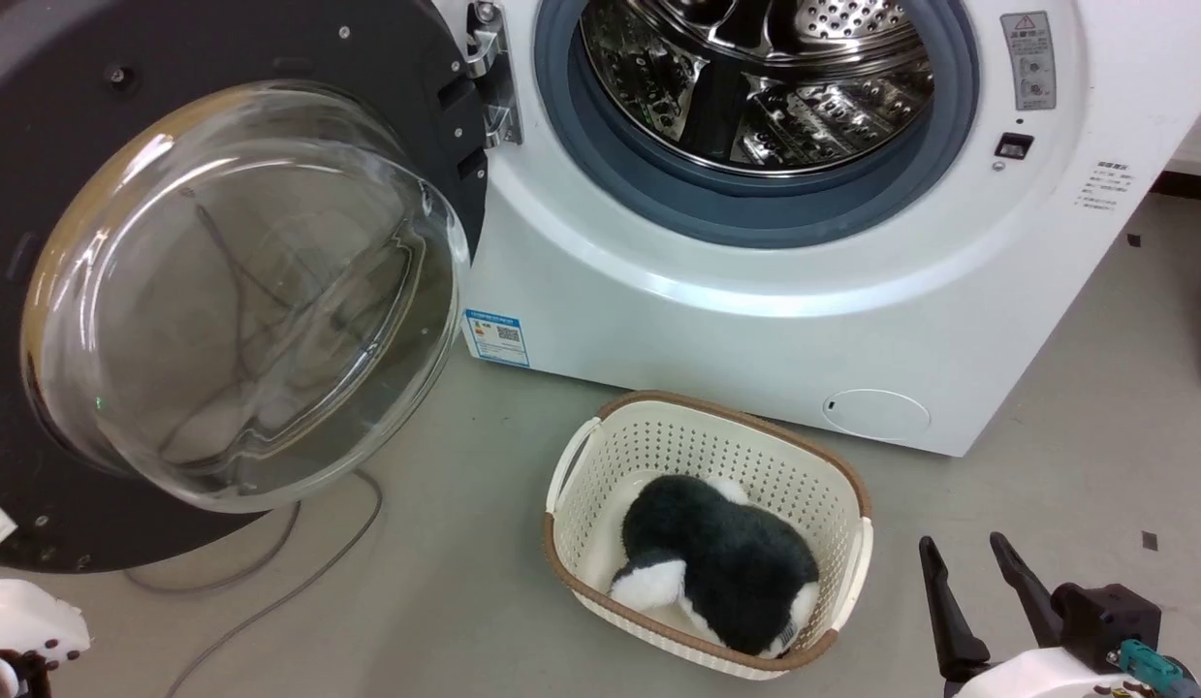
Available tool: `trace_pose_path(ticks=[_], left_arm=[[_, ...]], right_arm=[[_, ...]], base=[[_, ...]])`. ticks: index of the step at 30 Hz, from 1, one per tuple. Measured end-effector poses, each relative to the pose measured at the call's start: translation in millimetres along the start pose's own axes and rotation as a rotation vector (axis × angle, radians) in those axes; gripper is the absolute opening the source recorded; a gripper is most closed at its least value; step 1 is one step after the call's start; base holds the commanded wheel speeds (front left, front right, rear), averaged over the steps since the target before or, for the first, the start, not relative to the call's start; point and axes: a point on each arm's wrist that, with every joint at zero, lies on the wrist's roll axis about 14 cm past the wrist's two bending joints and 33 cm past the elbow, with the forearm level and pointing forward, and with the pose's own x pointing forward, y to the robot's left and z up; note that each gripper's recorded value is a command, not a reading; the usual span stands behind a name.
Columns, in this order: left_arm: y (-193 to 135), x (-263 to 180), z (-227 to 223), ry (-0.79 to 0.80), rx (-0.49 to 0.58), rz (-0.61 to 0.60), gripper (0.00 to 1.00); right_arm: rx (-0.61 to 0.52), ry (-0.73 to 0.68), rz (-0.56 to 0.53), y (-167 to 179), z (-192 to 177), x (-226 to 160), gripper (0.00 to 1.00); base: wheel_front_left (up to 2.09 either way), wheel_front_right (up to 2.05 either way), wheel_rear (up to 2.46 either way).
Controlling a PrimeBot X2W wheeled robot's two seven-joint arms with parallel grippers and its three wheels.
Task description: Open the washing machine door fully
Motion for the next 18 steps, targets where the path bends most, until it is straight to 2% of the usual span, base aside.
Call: trace_pose_path(ticks=[6,13,14,15,16,17,18], left_arm=[[-7.0,-3.0,-6.7,-0.004,-0.010,-0.014,0.00],[-37.2,-31.5,-12.4,-0.025,-0.024,-0.100,0.00],[-42.1,-38.4,-15.0,-0.022,-0.025,-0.113,0.13],[-49.0,-45.7,-17.0,-0.021,-0.029,-0.132,0.41],[-55.1,-53.4,-20.0,-0.016,-0.034,-0.149,0.95],[-61.7,-60.8,-22.1,-0.012,-0.045,-0.164,1.00],[-68.2,-67.7,-23.0,-0.011,-0.050,-0.183,1.00]], right_arm=[[-0.006,-0.014,-0.008,-1.7,3.3,-3.7,1.00],[-0.015,-0.048,-0.011,-1.0,12.6,-10.9,1.00],[-0.016,-0.053,-0.011,-0.7,14.2,-12.4,1.00],[-0.018,-0.057,-0.013,-0.7,15.6,-13.9,1.00],[-0.020,-0.061,-0.013,-0.6,16.9,-15.6,1.00],[-0.021,-0.066,-0.016,-1.0,18.4,-17.2,1.00],[-0.023,-0.074,-0.017,-1.0,20.5,-18.5,1.00]], base=[[0.00,0.00,0.00],[0.00,0.00,0.00],[0.00,0.00,0.00],[0.00,0.00,0.00],[0.00,0.00,0.00],[0.00,0.00,0.00],[0.00,0.00,0.00]])
